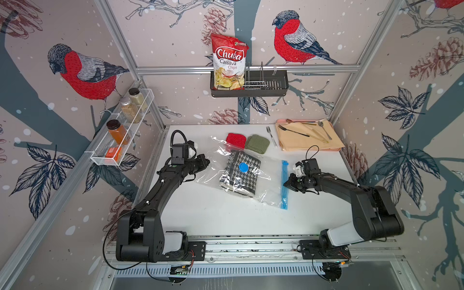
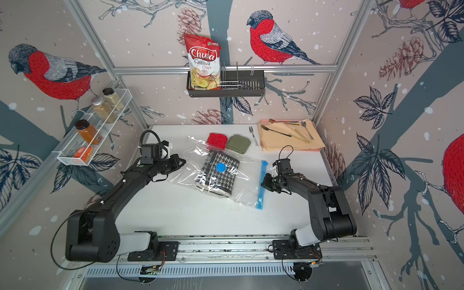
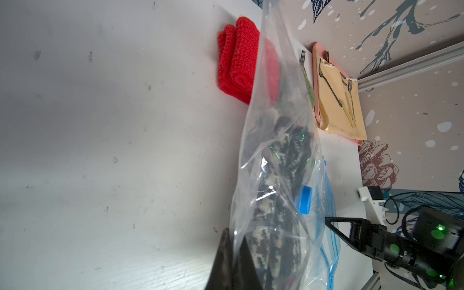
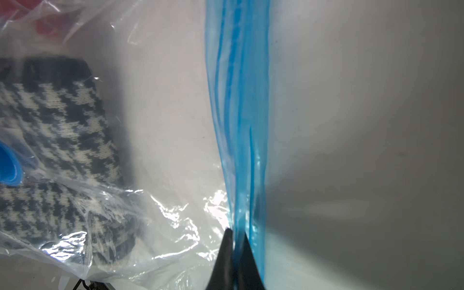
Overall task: Take the scarf out of the vacuum bag
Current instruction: Adjust the scarf in the vacuum bag.
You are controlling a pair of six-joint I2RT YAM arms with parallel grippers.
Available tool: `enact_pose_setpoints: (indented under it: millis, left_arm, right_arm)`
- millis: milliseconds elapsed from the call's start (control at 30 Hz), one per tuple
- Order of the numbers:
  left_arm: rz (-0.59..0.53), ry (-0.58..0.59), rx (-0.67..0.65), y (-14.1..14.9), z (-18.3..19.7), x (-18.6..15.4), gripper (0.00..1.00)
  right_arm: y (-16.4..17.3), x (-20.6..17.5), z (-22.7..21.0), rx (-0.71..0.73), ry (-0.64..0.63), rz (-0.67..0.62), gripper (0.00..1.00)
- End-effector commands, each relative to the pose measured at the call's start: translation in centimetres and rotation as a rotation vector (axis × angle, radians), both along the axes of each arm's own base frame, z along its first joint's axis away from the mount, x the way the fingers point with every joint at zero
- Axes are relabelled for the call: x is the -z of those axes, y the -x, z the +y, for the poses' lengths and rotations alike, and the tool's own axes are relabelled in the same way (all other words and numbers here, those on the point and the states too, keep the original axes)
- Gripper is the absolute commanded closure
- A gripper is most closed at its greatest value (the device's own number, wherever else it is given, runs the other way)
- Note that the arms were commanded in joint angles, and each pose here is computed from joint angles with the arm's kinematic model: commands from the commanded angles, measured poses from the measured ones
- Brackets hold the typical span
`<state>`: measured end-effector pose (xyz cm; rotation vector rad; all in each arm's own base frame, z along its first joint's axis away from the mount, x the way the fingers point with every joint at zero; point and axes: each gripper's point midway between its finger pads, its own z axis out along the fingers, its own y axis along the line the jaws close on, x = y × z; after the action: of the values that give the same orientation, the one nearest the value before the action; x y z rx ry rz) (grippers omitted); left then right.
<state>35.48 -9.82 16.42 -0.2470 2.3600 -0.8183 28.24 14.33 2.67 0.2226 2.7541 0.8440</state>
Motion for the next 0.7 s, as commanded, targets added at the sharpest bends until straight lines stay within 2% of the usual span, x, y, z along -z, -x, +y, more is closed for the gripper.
enact_pose_setpoints:
  millis: [0,133,233,400,500,667]
  left_arm:
    - [-0.066,-0.041,-0.063,-0.2,0.9,-2.4,1.0]
    - [-0.148,-0.056,-0.062,0.3,0.6,-6.2,1.0]
    - [-0.186,-0.033,-0.015,0.9,-1.0,-8.5,1.0]
    - [-0.295,0.05,0.117,2.0,-5.5,-14.2,1.0]
    - [-0.365,0.093,0.213,3.1,-8.8,-17.5,1.0]
    - [-0.432,0.175,0.369,4.9,-13.4,-21.2,1.0]
  right_arm:
    - [-0.1,0.7,0.2,-0.015,0.034,-0.004,1.0]
    - [-0.2,1.4,1.4,-0.048,0.042,0.006,1.0]
    - [-0.8,1.4,2.7,-0.071,0.024,-0.016,1.0]
    - [-1.8,1.0,4.4,-0.088,-0.033,-0.051,1.0]
    - [-2.0,2.0,4.5,-0.092,-0.019,-0.034,1.0]
    - [-1.9,3.3,5.1,-0.112,-0.011,-0.014,1.0]
